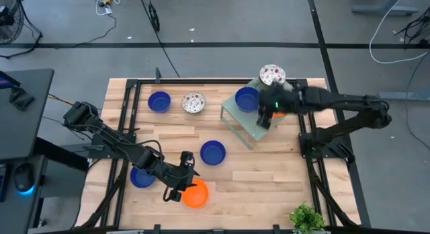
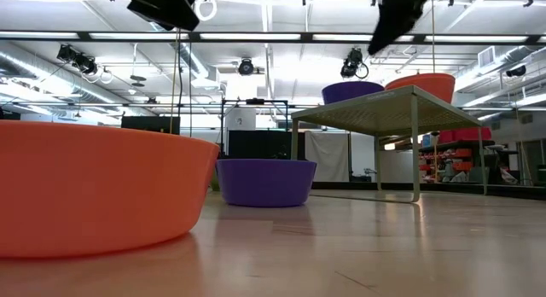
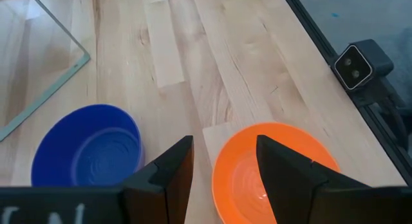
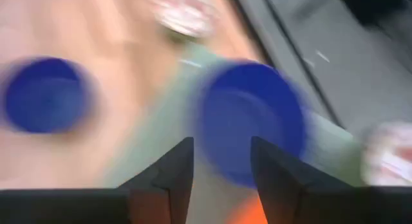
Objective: Pick & Place Mini bowls
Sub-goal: Stack the blue bowl on the blue bowl on the shelf
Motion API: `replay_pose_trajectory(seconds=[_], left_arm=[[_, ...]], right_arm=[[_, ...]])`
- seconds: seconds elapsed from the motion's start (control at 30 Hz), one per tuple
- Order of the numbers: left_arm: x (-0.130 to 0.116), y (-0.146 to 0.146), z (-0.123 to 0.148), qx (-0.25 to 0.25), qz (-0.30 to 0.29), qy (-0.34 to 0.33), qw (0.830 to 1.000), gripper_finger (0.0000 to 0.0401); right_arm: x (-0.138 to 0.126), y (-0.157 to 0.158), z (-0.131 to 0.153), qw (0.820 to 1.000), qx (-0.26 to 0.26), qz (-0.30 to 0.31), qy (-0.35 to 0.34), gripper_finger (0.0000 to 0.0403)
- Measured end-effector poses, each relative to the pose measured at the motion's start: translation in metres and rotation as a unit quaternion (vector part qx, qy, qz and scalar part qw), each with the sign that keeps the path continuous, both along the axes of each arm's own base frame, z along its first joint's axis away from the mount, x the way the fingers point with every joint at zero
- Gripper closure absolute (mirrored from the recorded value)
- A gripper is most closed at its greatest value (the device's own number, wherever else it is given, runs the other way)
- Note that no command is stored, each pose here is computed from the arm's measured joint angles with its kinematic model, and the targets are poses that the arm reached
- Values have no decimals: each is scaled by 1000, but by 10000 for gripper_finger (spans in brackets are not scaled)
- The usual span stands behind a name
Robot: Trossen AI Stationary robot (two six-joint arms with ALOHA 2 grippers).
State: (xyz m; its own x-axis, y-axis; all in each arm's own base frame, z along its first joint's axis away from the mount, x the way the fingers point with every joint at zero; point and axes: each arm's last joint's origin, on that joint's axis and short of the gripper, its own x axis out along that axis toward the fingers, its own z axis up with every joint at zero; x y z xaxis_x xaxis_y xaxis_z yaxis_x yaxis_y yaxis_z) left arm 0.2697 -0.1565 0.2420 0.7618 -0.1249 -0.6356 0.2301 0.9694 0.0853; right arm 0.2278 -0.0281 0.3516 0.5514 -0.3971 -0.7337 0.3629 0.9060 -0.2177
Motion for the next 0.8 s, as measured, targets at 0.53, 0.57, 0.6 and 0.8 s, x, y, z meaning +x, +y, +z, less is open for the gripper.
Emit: replay_pose_trajectory(seconds=[0.53, 0.57, 0.6, 0.8], left_arm=[[-22, -11, -36, 27, -27, 1, 999, 227], [-25, -12, -40, 20, -24, -2, 1000, 227], [-27, -12, -44, 12, -23, -6, 1000, 227], [-50, -12, -70, 2, 43, -78, 996, 227]], right_arm=[[93, 199, -82, 954, -6, 286, -87, 320], [98, 201, -91, 955, -7, 284, -81, 322], [104, 201, -99, 957, -8, 280, -73, 324], [128, 178, -135, 974, 0, 224, -29, 313]])
